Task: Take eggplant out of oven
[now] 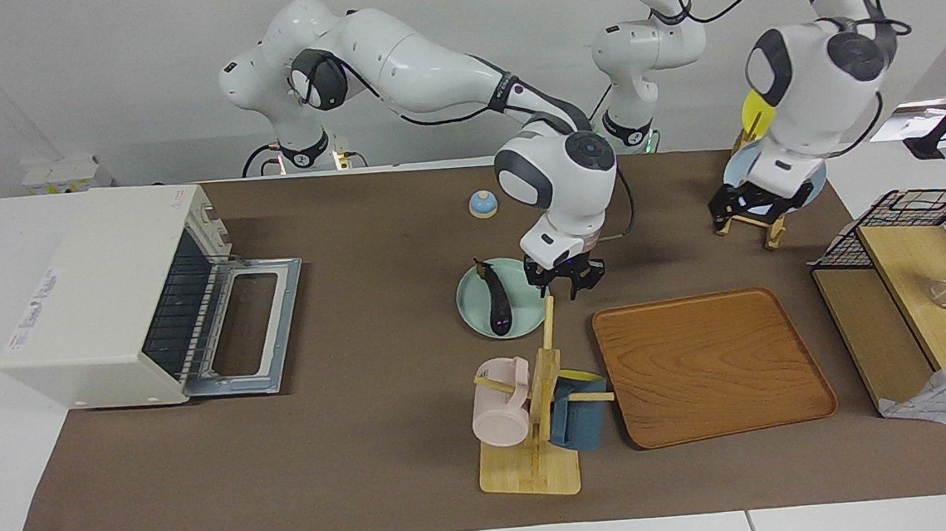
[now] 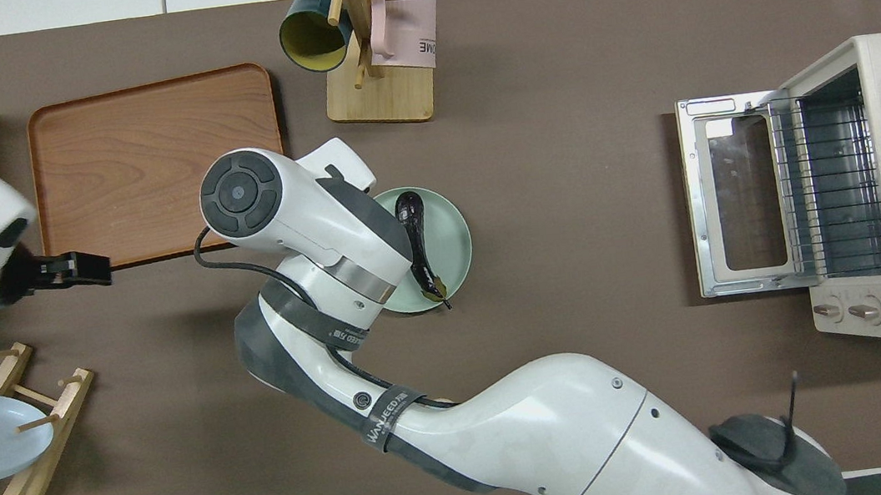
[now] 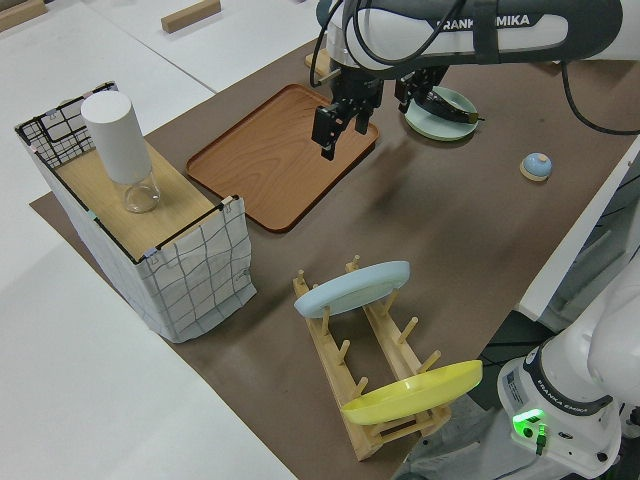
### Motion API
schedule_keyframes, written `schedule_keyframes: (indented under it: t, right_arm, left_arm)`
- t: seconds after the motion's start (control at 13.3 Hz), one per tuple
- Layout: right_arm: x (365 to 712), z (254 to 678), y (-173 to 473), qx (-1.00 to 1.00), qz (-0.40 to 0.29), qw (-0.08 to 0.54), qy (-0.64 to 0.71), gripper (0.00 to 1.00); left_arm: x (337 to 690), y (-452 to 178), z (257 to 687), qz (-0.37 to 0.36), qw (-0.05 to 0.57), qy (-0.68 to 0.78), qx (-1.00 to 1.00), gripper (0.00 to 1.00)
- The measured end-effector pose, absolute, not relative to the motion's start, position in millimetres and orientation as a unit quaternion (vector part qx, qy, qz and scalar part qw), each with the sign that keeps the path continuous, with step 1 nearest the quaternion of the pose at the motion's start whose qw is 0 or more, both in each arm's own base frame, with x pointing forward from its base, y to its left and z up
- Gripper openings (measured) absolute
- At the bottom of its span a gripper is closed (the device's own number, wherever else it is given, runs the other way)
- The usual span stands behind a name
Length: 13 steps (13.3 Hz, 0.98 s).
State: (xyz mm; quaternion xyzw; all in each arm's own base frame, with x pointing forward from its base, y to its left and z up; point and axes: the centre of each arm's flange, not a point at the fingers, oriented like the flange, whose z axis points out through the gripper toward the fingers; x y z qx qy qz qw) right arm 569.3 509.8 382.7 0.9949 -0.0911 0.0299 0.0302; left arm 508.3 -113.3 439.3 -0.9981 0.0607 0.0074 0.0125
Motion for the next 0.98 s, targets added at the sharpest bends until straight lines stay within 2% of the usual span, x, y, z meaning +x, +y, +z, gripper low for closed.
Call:
schedule_keyframes:
  t: [0.08,0.23,0.3,0.45,0.53,0.68,0.83,0.98]
  right_arm:
    - [583.6,394.3,474.7,0.995,0.020,0.051,-0.083,0.56]
    - [611.1,395.3,383.2,0.992,-0.005,0.091,-0.082,0.40]
    - [615.2,387.0,339.2,0.990,-0.023,0.111,-0.087,0.39]
    - [608.3,360.1,270.3,0.986,-0.053,0.133,-0.083,0.13]
    - [601.3,342.7,243.7,0.986,-0.062,0.135,-0.075,0.08]
    - [592.2,309.2,186.9,0.987,-0.076,0.132,-0.048,0.07]
    - [595.7,297.3,125.3,0.987,-0.090,0.134,-0.028,0.04]
    - [597.9,297.1,94.5,0.986,-0.094,0.136,-0.028,0.03]
  left_arm:
    - [506.8,-155.6,425.8,-0.008,0.008,0.055,-0.998,1.00]
    - [497.5,-243.8,392.8,-0.043,-0.012,0.028,-0.999,1.00]
    - [489.1,-284.3,374.6,-0.057,-0.026,0.007,-0.998,1.00]
    - [469.6,-364.5,347.8,-0.065,-0.050,-0.043,-0.996,1.00]
    - [467.2,-396.3,342.1,-0.065,-0.059,-0.063,-0.994,1.00]
    - [472.6,-434.1,333.5,-0.067,-0.070,-0.083,-0.992,1.00]
    - [478.2,-444.9,318.8,-0.066,-0.073,-0.098,-0.990,0.94]
    - [479.2,-444.5,307.0,-0.062,-0.068,-0.101,-0.991,0.70]
